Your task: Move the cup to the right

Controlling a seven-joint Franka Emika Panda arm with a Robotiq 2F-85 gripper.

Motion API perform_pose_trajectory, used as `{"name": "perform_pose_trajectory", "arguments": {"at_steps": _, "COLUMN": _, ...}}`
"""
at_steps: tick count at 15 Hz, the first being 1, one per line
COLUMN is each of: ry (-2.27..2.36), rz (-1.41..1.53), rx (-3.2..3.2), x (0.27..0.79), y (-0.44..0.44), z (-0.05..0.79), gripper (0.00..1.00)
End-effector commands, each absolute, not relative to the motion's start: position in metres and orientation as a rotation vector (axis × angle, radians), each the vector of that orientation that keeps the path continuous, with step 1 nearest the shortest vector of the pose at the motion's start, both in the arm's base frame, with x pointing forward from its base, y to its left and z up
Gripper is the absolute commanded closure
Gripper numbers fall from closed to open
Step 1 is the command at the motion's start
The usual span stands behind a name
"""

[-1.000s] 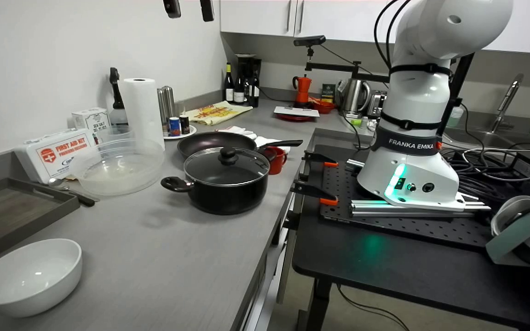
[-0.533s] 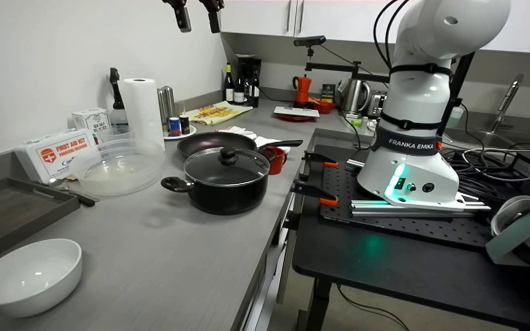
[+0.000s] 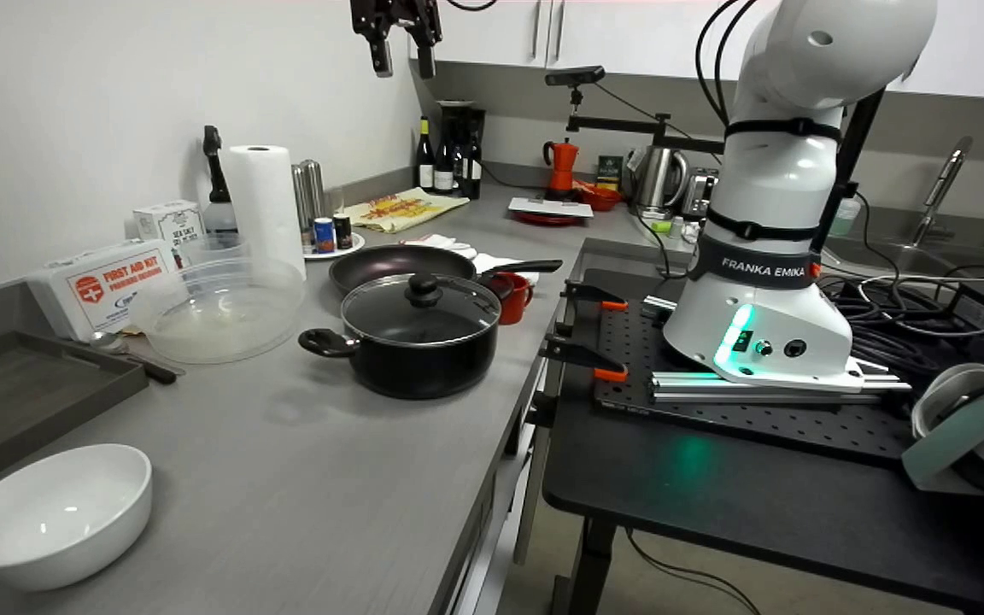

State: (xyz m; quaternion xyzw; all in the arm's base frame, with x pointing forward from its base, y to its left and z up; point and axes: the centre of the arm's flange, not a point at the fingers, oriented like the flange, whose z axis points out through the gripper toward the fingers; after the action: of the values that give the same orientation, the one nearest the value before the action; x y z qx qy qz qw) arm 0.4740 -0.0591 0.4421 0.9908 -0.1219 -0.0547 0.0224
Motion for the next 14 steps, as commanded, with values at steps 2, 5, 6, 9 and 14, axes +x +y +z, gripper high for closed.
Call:
{"name": "perform_pose_trajectory", "arguments": {"at_steps": 2, "ry": -0.319, "rz": -0.112, "rx": 3.064, "x": 0.455, "y": -0.112, "z": 0.42, "gripper": 0.0}}
{"name": "perform_pose_trajectory", "arguments": {"at_steps": 5, "ry": -0.257, "rz": -0.106, "rx": 3.04, "x": 0.441, "y": -0.144, "z": 0.397, "gripper": 0.0}}
{"name": "perform_pose_trajectory", "arguments": {"at_steps": 6, "ry": -0.243, "rz": -0.107, "rx": 3.034, "x": 0.437, "y": -0.152, "z": 0.39, "gripper": 0.0}}
{"name": "perform_pose_trajectory", "arguments": {"at_steps": 9, "ry": -0.215, "rz": -0.089, "rx": 2.989, "x": 0.427, "y": -0.175, "z": 0.366, "gripper": 0.0}}
{"name": "perform_pose_trajectory", "arguments": {"at_steps": 14, "ry": -0.226, "rz": -0.069, "rx": 2.94, "x": 0.42, "y": -0.215, "z": 0.327, "gripper": 0.0}}
